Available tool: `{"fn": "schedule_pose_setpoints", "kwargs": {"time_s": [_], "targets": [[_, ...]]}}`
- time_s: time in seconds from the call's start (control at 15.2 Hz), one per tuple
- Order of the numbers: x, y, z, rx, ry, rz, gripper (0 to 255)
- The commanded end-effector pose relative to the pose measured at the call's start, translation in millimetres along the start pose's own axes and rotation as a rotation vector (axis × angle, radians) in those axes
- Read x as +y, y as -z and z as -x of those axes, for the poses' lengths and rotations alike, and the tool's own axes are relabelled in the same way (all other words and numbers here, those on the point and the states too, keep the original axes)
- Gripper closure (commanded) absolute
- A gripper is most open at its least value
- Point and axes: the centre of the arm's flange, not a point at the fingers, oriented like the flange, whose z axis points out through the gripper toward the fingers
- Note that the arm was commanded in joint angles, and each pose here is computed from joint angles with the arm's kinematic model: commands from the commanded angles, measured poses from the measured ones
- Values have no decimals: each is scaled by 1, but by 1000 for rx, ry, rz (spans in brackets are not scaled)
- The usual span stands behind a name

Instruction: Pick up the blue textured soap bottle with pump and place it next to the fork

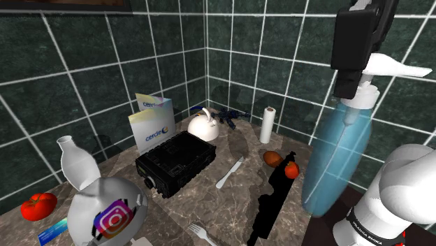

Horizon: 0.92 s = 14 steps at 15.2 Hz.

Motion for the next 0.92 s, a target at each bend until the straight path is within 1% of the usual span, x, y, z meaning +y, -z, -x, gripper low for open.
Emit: {"fn": "schedule_pose_setpoints", "kwargs": {"time_s": [0.0, 0.86], "targets": [[-6, -8, 1, 0, -1, -1, 255], [-19, -75, -5, 0, -1, -1, 255]]}}
